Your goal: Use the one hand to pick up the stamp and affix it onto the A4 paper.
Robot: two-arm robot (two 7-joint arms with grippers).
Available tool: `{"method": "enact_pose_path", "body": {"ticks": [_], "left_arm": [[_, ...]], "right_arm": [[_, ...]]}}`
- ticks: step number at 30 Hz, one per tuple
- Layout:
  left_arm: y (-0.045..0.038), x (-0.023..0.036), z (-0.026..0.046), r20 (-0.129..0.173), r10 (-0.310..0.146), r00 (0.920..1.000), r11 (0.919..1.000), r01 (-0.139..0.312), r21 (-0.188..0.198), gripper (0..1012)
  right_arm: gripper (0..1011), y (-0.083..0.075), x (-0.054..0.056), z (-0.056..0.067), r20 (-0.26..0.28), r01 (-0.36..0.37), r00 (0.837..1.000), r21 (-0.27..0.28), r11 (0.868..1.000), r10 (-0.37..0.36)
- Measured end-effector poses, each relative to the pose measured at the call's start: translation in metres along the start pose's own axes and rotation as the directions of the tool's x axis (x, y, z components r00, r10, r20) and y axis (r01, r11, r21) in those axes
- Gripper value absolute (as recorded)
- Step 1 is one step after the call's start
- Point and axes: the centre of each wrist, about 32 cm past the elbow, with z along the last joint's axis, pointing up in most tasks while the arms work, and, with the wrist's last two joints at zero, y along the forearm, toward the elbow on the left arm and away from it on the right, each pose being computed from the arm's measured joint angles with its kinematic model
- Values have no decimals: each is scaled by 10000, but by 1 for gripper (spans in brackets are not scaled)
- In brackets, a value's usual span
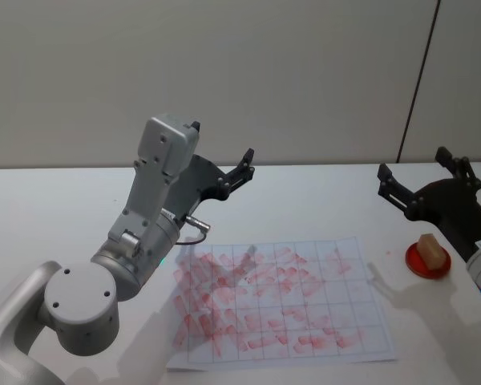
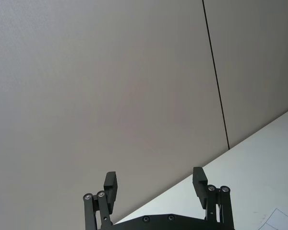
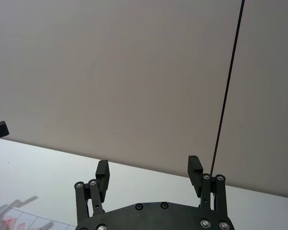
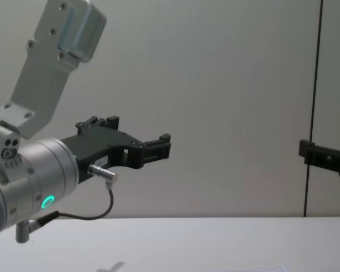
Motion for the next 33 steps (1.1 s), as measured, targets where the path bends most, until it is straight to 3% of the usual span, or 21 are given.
{"method": "enact_pose_path", "body": {"ticks": [33], "left_arm": [[0,0,0,0,-1,10000,10000,1,0,1002]], "right_arm": [[1001,5,-35,0,46,175,9998,-159,9997,-175]]}}
